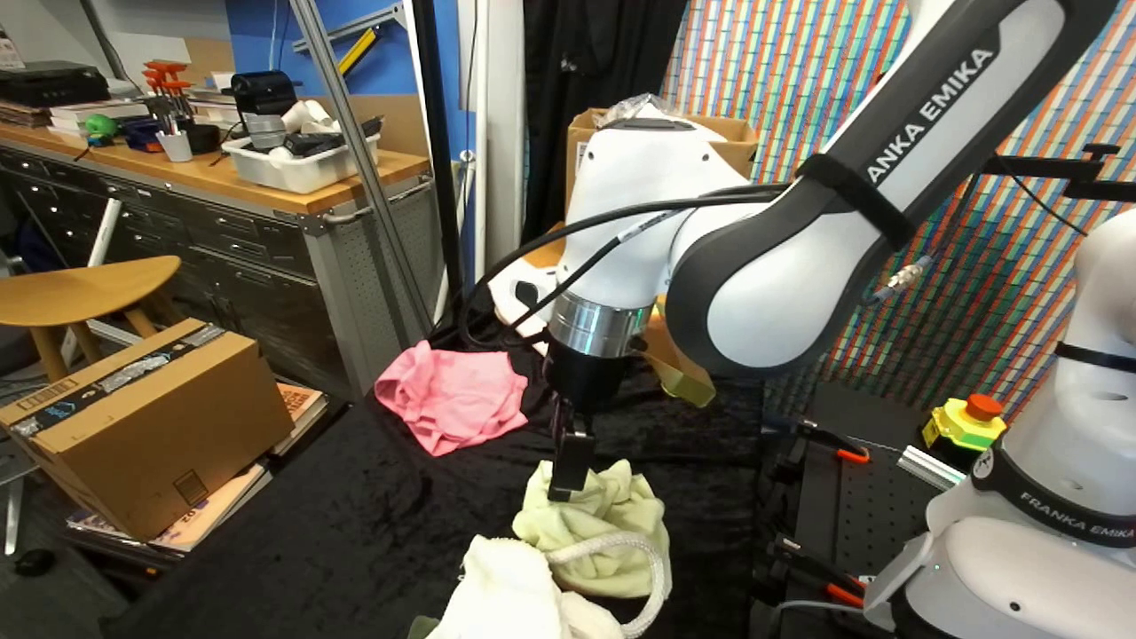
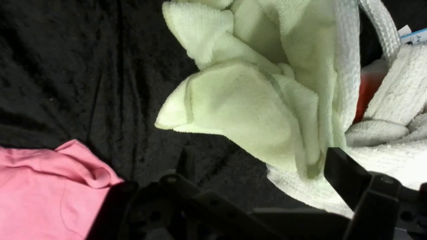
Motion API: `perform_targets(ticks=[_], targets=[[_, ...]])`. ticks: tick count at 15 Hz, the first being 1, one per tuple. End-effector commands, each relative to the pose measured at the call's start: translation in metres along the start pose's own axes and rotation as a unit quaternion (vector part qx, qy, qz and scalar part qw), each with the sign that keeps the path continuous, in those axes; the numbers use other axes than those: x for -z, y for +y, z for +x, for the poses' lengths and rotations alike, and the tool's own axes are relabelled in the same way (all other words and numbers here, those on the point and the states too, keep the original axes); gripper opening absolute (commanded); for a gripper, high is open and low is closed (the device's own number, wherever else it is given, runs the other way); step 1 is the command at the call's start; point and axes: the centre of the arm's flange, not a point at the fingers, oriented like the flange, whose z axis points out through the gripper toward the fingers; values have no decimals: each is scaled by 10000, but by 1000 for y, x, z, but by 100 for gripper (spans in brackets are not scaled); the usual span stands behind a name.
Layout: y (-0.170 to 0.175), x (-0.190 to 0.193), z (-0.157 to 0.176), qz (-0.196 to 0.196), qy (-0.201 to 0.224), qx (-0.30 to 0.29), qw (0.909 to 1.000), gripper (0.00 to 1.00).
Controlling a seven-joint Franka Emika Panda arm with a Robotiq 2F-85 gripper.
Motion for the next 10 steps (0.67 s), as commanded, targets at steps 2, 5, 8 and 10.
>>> perform_targets(ticks=[2, 5, 8, 10], targets=[[10, 31, 19, -179, 325, -224, 9991, 100], [26, 42, 41, -297, 314, -460, 9980, 100], [56, 59, 71, -465, 121, -586, 9971, 100], [84, 73, 95, -508, -27, -649, 9966, 100]])
